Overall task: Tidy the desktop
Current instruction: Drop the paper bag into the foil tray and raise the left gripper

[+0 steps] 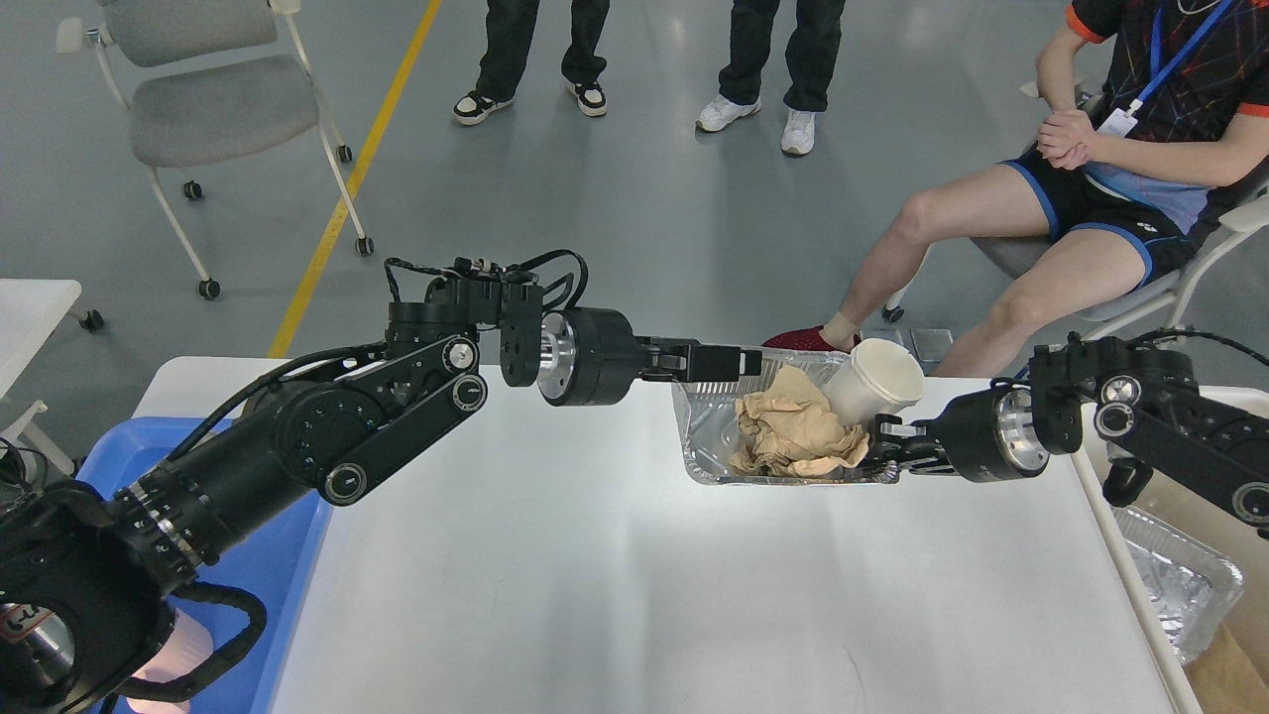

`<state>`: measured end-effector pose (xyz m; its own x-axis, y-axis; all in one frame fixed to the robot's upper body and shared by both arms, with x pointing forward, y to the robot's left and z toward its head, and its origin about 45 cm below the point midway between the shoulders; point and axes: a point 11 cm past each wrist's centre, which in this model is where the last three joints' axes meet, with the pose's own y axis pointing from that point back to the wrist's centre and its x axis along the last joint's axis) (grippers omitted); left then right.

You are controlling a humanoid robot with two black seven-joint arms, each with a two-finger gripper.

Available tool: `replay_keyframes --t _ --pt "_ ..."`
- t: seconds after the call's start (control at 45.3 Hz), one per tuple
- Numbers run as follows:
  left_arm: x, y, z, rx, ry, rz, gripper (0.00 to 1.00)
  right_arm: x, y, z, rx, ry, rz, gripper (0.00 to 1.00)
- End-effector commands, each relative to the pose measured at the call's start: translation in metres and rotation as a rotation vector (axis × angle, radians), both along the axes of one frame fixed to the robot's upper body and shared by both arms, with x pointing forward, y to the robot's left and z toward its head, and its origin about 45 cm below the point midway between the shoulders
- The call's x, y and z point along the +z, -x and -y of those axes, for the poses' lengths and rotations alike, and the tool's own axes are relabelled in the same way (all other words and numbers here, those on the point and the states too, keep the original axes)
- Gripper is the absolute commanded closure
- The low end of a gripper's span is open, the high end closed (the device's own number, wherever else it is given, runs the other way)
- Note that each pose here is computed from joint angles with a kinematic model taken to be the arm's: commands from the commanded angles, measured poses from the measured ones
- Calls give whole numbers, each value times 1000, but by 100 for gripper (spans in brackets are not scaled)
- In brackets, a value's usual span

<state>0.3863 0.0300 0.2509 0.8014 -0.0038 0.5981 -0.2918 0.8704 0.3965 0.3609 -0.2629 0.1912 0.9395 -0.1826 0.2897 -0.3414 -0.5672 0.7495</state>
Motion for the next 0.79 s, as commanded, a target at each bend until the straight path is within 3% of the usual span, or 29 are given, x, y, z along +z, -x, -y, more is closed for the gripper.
replay_keyframes --t 0.0,0.11,0.154,0.485,0.573,0.64,0.772 --pt "26 -11 -3 85 204 -81 5 0 0 0 1 -1 0 100" --pt "34 -24 -18 213 374 -139 5 0 0 0 0 0 0 100" --pt "36 -36 -37 335 502 -174 4 0 0 1 -1 -1 0 100" --pt "2 -64 -165 833 911 -324 4 -1 0 1 -2 0 -1 100" --pt "-8 -67 -188 939 999 -360 4 0 0 1 -3 2 0 100" --pt "-41 -66 -223 1128 1166 -472 4 -1 0 4 -8 6 1 100" --pt "-62 -57 -239 1198 1203 -511 4 0 0 5 -10 7 1 100"
